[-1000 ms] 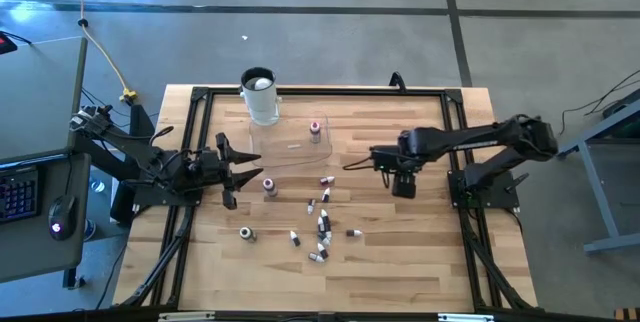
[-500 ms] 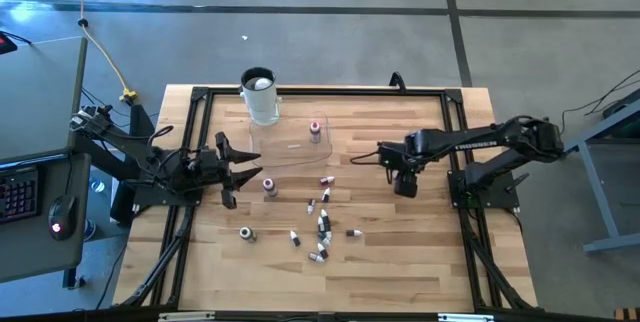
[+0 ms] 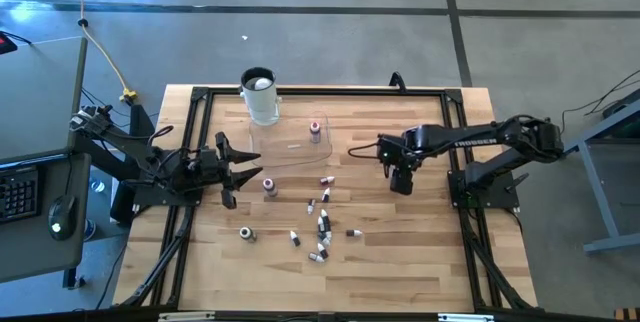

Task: Pick & Place food coloring
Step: Put the big blue food coloring bottle into the transparent bin

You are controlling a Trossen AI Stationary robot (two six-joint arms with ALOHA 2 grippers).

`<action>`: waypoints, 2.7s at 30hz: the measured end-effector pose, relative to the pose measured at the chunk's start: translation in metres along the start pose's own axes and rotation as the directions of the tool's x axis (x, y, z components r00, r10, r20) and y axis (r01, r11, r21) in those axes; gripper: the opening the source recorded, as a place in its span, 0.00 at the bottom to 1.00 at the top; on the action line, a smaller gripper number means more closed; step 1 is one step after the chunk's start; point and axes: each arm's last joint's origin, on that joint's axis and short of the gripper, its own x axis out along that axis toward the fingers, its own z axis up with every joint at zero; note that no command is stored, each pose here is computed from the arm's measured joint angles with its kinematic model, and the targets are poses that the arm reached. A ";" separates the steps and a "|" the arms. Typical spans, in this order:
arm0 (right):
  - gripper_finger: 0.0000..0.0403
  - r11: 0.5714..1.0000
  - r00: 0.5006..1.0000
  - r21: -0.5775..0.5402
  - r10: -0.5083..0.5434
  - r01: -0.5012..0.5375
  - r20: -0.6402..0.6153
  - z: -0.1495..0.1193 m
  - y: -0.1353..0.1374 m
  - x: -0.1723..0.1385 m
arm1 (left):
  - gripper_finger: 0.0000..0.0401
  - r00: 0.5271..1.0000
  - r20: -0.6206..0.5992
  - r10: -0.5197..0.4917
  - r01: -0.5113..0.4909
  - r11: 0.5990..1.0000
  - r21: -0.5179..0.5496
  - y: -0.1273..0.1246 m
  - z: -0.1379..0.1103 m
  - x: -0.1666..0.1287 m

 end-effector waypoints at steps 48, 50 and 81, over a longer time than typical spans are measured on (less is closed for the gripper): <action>0.36 0.915 0.960 -0.369 -0.063 0.166 0.274 0.230 0.000 -0.030 | 0.38 0.998 0.042 -0.036 0.037 0.999 -0.039 -0.001 0.005 0.000; 0.38 0.918 0.969 -0.369 -0.054 0.143 0.242 0.233 -0.005 -0.015 | 0.38 0.999 0.039 -0.036 0.038 0.999 -0.036 -0.001 0.005 0.000; 0.51 0.861 0.957 -0.422 -0.226 0.283 0.180 0.234 -0.005 0.008 | 0.38 0.999 0.038 -0.036 0.038 0.999 -0.035 -0.001 0.004 0.000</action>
